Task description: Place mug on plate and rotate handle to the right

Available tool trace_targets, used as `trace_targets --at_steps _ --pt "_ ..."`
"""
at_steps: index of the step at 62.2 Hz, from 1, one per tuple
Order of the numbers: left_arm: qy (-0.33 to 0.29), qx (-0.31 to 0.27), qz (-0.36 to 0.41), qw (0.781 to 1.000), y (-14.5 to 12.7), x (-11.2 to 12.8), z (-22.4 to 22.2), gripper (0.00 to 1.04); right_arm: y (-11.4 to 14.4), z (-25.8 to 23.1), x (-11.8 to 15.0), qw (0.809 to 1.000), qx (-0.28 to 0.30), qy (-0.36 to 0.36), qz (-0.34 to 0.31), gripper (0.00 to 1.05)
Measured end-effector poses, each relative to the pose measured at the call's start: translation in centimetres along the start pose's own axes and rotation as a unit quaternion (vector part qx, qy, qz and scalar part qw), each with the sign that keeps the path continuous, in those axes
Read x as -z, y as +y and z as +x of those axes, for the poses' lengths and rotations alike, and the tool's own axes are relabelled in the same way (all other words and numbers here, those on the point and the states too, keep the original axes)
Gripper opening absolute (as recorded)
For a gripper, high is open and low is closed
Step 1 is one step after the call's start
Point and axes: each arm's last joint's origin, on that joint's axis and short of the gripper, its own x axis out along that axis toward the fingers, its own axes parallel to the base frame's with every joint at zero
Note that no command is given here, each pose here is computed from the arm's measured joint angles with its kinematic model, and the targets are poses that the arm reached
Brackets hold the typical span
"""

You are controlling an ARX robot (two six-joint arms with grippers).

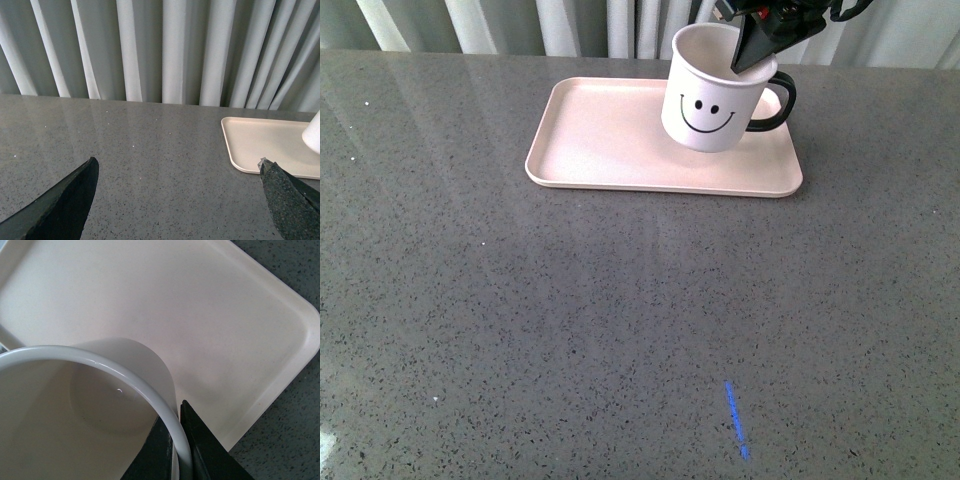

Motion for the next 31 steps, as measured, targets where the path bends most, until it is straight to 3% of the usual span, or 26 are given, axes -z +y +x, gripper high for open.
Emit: trace_targets --at_steps 17,31 --pt "0.000 0.000 0.000 1.000 0.0 0.0 0.0 0.96 -0.4 0.9 -0.7 0.997 -0.023 -0.006 -0.079 0.02" --pt "0.000 0.000 0.000 1.000 0.0 0.0 0.0 0.96 -0.1 2.3 -0.7 0.995 -0.031 0.009 -0.099 0.02"
